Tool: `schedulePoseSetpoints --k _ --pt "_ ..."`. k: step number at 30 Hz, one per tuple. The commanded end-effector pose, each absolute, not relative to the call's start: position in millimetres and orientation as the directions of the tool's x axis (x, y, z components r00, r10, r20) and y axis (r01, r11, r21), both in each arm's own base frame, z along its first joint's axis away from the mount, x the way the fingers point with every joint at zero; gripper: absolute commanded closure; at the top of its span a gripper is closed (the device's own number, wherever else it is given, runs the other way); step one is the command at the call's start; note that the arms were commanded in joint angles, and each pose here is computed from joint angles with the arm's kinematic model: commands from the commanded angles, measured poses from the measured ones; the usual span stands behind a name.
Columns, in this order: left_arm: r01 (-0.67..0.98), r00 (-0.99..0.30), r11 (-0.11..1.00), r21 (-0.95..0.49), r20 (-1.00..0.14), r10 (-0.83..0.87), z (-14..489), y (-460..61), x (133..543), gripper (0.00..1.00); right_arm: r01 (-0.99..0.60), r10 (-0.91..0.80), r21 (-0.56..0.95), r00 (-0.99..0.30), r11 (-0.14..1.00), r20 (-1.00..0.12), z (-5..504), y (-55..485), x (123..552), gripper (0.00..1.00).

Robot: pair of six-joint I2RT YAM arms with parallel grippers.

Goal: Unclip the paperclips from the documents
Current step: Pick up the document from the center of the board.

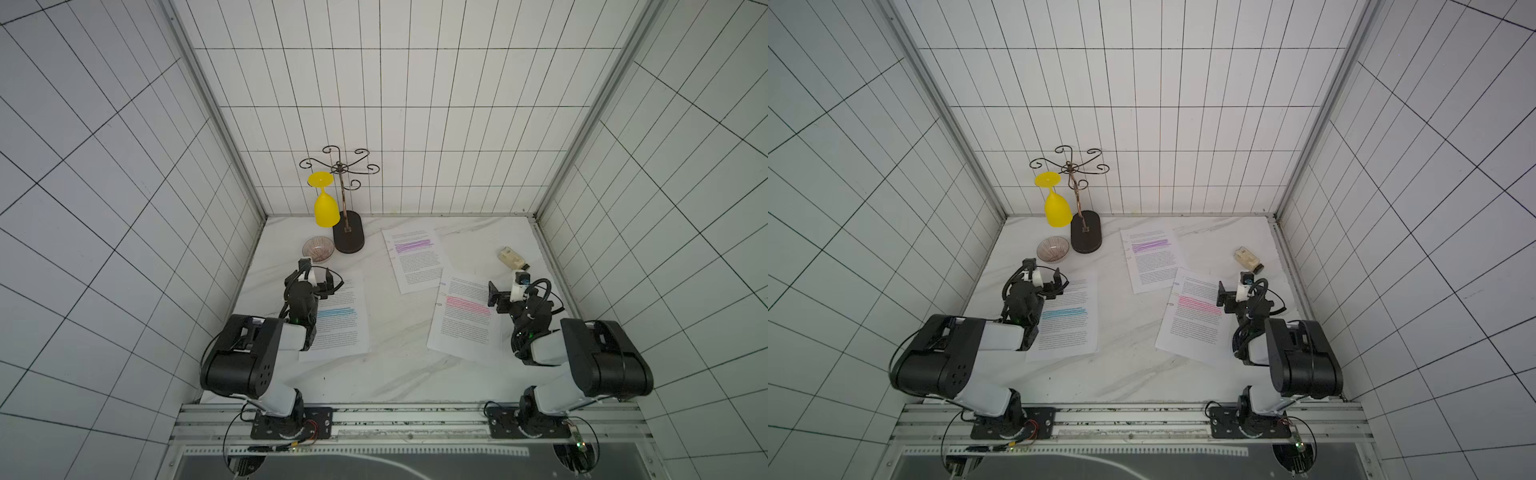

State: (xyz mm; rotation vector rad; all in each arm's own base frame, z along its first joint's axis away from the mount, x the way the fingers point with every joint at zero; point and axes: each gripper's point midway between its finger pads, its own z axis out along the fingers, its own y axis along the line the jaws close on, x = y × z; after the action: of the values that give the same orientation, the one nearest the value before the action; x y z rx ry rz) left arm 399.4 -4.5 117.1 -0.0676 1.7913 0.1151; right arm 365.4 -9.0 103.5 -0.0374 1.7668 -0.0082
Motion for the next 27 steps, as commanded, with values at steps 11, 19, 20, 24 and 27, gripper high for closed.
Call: schedulePoseSetpoints --k 11,19,20,24,27 --pt "-0.083 -0.184 0.995 0.052 -0.982 0.036 126.1 -9.8 401.8 0.03 0.005 -0.021 -0.022 -0.120 1.000 -0.993 128.9 -15.9 382.7 0.02" --pt "-0.088 -0.184 0.995 0.048 -0.982 0.031 126.4 -9.2 403.0 0.02 0.004 -0.017 -0.018 -0.122 1.000 -0.992 128.8 -15.8 383.3 0.02" --pt "-0.090 -0.184 0.995 0.046 -0.983 0.029 126.4 -8.8 403.1 0.02 0.003 -0.018 -0.018 -0.120 1.000 -0.993 129.4 -15.7 383.4 0.02" --pt "-0.095 -0.184 0.994 0.045 -0.983 0.027 126.5 -8.2 403.3 0.02 0.003 -0.016 -0.017 -0.122 1.000 -0.992 128.8 -15.8 383.8 0.02" --pt "-0.106 -0.187 0.993 0.042 -0.982 0.021 125.8 -6.2 404.2 0.02 0.056 0.000 -0.007 -0.125 0.998 -0.992 129.1 -24.5 384.2 0.02"
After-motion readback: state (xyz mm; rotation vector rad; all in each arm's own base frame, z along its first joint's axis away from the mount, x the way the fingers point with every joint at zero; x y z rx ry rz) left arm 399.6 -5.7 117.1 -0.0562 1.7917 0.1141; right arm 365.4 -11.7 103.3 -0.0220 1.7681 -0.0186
